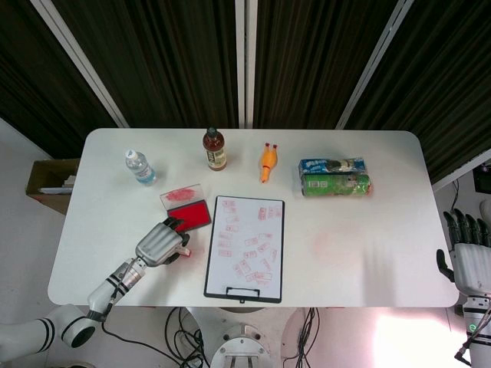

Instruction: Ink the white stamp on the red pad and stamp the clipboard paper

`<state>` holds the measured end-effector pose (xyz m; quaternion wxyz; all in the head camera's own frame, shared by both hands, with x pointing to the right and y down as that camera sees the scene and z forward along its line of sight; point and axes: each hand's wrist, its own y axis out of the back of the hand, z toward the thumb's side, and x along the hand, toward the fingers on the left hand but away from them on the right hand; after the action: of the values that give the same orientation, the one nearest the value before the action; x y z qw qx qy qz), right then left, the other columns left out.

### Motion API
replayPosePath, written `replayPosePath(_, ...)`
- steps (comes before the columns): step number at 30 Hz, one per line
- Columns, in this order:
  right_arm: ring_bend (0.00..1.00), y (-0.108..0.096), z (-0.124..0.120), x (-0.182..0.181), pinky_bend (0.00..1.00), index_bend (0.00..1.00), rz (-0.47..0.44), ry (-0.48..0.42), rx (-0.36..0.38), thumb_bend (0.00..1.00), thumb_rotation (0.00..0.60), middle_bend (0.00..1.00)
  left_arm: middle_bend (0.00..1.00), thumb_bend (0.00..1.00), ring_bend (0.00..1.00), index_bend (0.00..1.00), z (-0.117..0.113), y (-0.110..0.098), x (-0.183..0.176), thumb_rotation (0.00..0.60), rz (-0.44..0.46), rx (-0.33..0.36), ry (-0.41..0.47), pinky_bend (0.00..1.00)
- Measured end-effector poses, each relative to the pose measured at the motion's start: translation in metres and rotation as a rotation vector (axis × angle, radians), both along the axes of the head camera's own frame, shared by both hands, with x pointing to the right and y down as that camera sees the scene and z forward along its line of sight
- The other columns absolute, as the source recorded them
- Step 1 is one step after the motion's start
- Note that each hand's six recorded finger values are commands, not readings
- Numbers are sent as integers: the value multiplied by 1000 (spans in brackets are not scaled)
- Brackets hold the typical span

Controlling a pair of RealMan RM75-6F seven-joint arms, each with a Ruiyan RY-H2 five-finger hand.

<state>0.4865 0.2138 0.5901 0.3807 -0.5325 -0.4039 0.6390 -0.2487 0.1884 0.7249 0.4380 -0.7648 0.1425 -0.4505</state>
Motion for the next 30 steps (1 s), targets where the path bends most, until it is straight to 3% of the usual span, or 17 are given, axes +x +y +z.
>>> replayPosePath(21, 0, 2, 1, 5, 0, 0, 19, -3, 6, 388, 600, 0, 526, 295, 195, 499, 4, 3, 4, 600, -71, -70, 92, 234)
replayPosePath(30, 0, 2, 1, 4, 0, 0, 19, -12, 5, 364, 600, 0, 529, 301, 196, 499, 7, 0, 0, 600, -79, -68, 79, 231)
